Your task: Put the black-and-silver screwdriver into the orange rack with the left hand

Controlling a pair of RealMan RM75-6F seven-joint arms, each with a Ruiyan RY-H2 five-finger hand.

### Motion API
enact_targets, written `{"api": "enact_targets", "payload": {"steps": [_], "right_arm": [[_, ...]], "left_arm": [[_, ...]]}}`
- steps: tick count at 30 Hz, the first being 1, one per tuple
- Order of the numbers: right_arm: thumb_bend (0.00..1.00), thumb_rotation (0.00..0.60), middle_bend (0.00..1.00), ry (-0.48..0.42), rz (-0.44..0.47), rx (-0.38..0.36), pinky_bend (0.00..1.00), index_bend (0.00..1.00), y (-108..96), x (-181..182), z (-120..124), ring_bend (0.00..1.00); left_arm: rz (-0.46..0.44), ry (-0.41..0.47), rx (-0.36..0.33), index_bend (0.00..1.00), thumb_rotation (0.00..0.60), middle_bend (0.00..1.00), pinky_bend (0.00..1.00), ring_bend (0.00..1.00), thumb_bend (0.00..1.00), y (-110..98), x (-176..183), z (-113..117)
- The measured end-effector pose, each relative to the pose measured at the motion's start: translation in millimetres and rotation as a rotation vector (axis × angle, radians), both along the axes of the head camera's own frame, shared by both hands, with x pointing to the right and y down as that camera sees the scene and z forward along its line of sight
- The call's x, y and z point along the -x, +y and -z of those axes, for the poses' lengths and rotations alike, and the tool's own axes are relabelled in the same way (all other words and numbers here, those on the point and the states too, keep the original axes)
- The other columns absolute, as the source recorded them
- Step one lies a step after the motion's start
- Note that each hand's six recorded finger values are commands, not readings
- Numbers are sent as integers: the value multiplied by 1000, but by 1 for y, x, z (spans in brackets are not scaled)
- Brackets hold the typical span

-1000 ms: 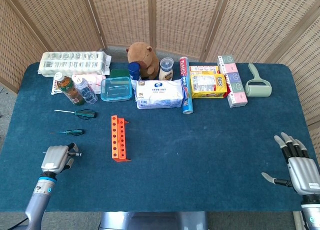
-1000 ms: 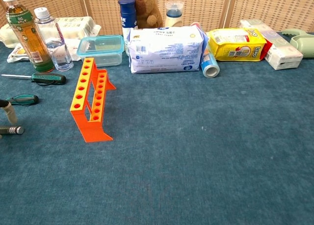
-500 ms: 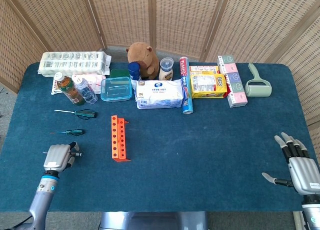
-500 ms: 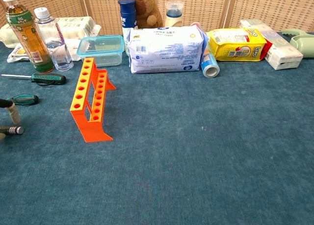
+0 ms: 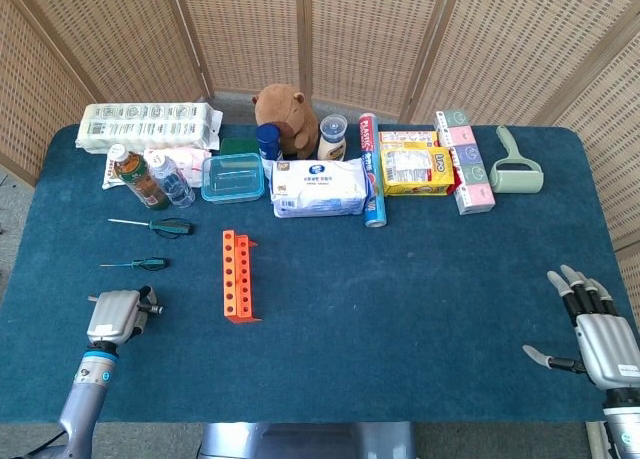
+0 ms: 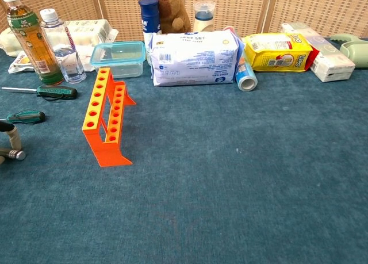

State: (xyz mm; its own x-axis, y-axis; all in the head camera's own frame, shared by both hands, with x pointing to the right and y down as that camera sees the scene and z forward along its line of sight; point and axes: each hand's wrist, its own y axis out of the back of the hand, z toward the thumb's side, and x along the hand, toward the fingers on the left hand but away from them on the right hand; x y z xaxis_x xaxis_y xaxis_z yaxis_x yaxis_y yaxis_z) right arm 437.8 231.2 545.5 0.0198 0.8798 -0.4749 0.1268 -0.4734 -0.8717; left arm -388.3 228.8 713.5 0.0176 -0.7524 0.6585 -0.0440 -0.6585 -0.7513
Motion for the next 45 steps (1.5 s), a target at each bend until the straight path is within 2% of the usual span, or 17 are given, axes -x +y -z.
{"api": "enact_targets", "payload": {"steps": [9, 15, 21, 31, 33, 39, 45], "right_arm": [[0, 410, 0, -4, -4, -4, 0, 36, -1, -1, 1, 0], [0, 412, 0, -5, -1, 1, 0, 36, 0, 0, 0, 0], [0, 408, 0, 1, 3, 4, 0, 37, 0, 1, -1, 0], [0, 412, 0, 17, 6, 13, 0, 36, 1, 2, -6, 0], [0, 411, 0, 20, 7, 15, 0, 36, 1, 3, -7, 0], [0, 411, 0, 26, 9, 18, 0, 37, 2, 3, -8, 0], [0, 409, 0, 30, 9, 25, 0, 37, 3, 4, -11, 0]], "left_arm": [[7, 0, 14, 510, 600, 1000, 1000, 1000, 457, 1, -2, 0], [17, 23, -4, 510, 600, 1000, 1000, 1000, 456, -2, -3, 12], [30, 79, -61, 510, 600, 1000, 1000, 1000, 455, -11, -2, 42], [10, 224, -190, 510, 600, 1000, 1000, 1000, 454, -20, -8, 114], [8, 244, -199, 510, 600, 1000, 1000, 1000, 454, -19, -9, 122], [20, 341, -180, 511, 600, 1000, 1000, 1000, 453, -18, -16, 137], [44, 491, -110, 510, 600, 1000, 1000, 1000, 454, -19, -27, 150]]}}
